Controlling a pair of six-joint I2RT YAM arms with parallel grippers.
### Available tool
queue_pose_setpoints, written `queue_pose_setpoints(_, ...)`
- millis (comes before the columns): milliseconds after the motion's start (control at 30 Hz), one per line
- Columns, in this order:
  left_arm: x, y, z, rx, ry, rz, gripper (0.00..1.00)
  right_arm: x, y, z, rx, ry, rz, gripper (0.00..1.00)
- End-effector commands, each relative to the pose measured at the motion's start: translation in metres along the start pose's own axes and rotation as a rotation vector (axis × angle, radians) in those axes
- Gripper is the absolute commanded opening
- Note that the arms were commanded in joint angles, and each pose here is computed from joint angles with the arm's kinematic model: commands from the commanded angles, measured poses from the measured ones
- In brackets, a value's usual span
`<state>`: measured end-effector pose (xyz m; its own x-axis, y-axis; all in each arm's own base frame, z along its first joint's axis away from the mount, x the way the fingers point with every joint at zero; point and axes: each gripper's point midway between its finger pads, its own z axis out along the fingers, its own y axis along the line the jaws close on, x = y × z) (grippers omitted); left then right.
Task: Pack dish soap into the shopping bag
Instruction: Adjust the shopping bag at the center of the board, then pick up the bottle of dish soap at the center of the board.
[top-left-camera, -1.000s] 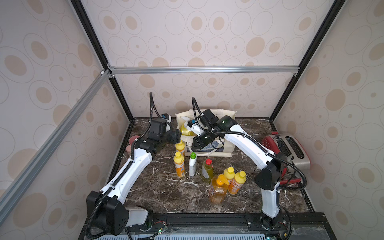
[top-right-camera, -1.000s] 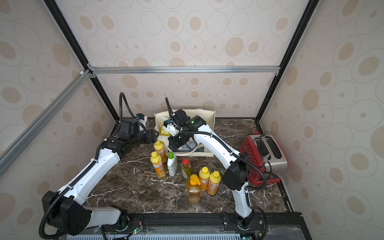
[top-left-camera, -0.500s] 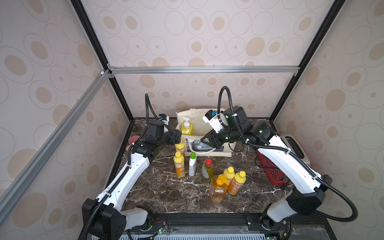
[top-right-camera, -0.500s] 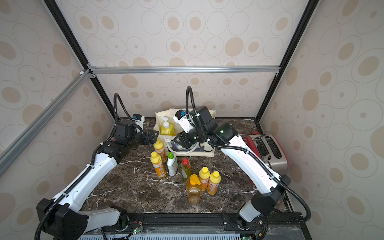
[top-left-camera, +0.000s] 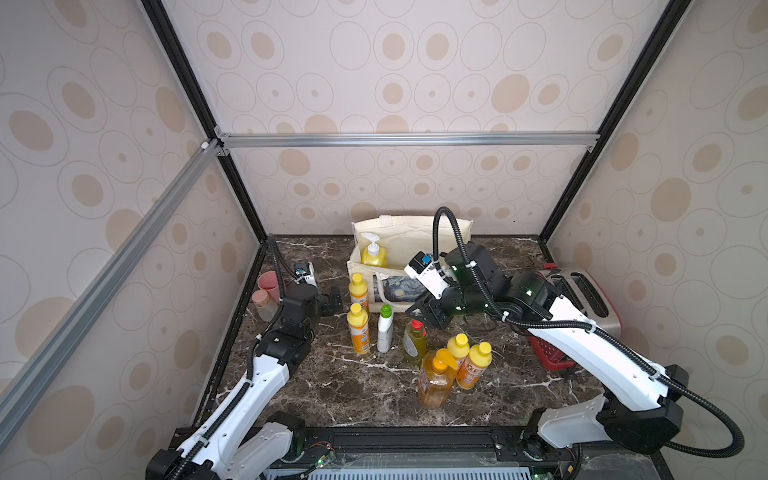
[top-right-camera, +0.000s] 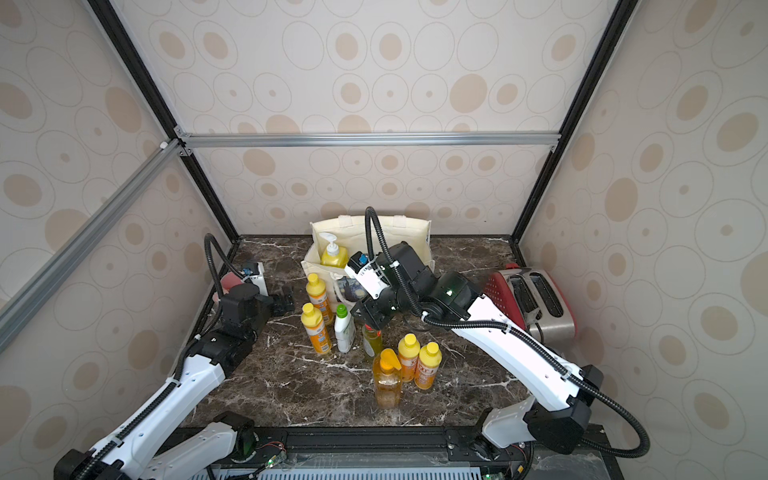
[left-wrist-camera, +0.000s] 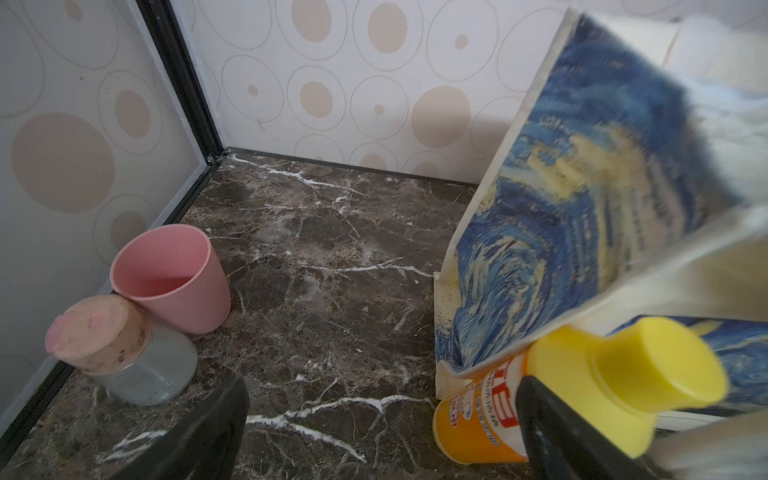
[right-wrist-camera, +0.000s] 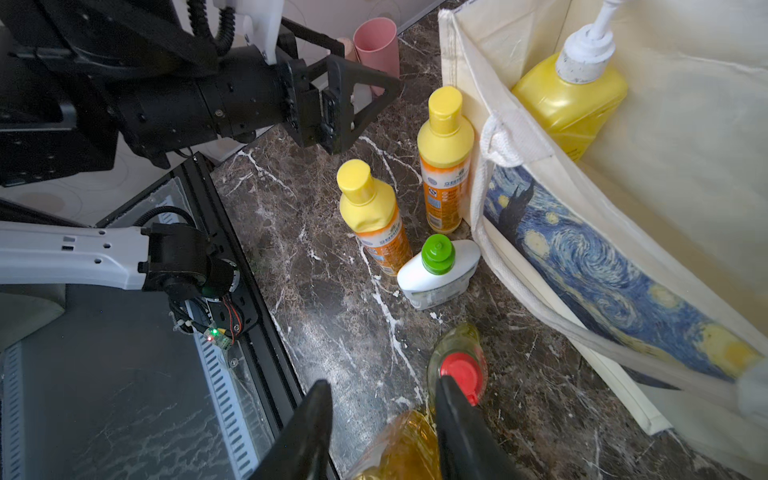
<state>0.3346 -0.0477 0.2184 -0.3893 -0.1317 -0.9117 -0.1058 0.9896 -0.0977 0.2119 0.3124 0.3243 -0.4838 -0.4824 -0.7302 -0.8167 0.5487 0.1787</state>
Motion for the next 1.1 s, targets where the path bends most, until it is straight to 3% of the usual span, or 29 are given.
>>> queue_pose_setpoints(0, -0.022, 0.012, -0.008, -0.059, -0.098, 0.0, 0.99, 0.006, 0.015, -0.003, 0.002, 0.035, -0.05, 0.44)
queue_pose_setpoints(100, -0.017, 0.021, -0.009, -0.098, -0.107, 0.009, 1.0, 0.007, 0.029, 0.016, -0.018, 0.069, -0.089, 0.47)
queue_pose_setpoints(200, -0.015, 0.03, -0.009, -0.139, -0.104, 0.018, 0.99, 0.005, 0.038, 0.04, -0.032, 0.098, -0.104, 0.57)
queue_pose_setpoints(367, -0.011, 0.053, -0.021, -0.215, -0.161, -0.037, 0.98, -0.004, 0.047, 0.076, -0.028, 0.111, -0.11, 0.68)
queue_pose_setpoints(567, 0.002, 0.077, -0.006, -0.16, -0.097, -0.196, 0.98, -0.014, 0.052, 0.109, -0.021, 0.104, -0.112, 0.75)
queue_pose_setpoints(733, -0.004, 0.066, -0.012, -0.086, -0.118, -0.21, 0.98, -0.017, 0.046, 0.135, 0.014, 0.121, -0.121, 0.79)
queue_pose_setpoints(1067, -0.004, 0.062, -0.007, -0.066, -0.103, -0.204, 0.98, -0.018, 0.018, 0.166, 0.154, 0.141, -0.133, 0.86)
